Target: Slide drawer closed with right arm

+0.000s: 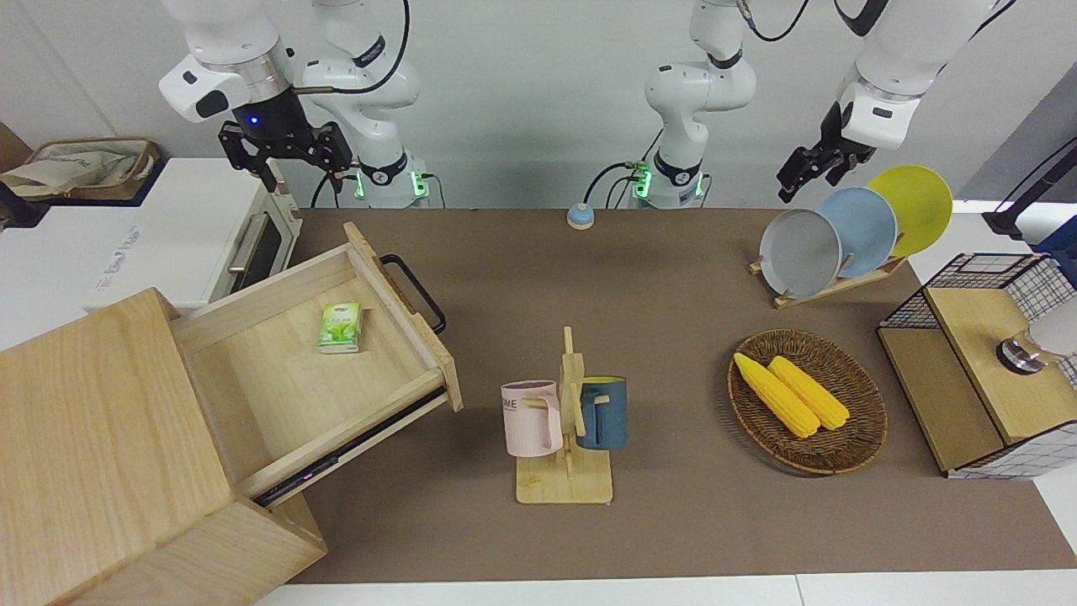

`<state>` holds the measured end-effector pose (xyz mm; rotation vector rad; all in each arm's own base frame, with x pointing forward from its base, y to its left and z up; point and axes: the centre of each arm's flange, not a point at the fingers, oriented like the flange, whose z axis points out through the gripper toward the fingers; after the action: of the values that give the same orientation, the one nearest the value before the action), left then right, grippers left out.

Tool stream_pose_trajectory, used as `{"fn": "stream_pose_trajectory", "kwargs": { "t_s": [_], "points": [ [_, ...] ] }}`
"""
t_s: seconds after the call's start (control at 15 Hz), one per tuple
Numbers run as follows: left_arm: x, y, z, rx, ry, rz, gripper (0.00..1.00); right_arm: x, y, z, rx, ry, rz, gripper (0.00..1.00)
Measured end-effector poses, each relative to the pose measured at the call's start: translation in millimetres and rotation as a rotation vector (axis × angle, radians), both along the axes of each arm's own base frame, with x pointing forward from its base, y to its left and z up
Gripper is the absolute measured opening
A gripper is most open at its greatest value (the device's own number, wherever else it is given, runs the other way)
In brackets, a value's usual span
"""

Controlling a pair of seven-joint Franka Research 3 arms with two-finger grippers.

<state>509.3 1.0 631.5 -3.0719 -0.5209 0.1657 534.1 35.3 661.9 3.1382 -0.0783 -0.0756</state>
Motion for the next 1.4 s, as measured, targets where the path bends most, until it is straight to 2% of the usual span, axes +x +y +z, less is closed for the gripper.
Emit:
{"fn": "stream_pose_trajectory", "kwargs": {
  "t_s": [0.87, 1.07, 1.13, 1.2, 1.4],
  "points": [
    [0.0, 0.0, 0.0, 0.0, 0.0, 0.0, 1.0, -0.5, 6.3, 0.0, 0.0, 0.0, 0.013, 0.97],
    [0.0, 0.0, 0.0, 0.0, 0.0, 0.0, 1.0, -0.6, 6.7, -0.2, 0.0, 0.001, 0.014, 0.7],
    [0.0, 0.0, 0.0, 0.0, 0.0, 0.0, 1.0, -1.1, 8.3, -0.5, 0.0, 0.005, 0.017, 0.59],
    [0.0, 0.0, 0.0, 0.0, 0.0, 0.0, 1.0, -1.9, 13.6, -1.1, 0.0, 0.009, 0.027, 0.43],
    [0.0, 0.0, 0.0, 0.0, 0.0, 0.0, 1.0, -5.4, 29.7, -2.7, 0.002, 0.025, 0.026, 0.14]
  ]
}}
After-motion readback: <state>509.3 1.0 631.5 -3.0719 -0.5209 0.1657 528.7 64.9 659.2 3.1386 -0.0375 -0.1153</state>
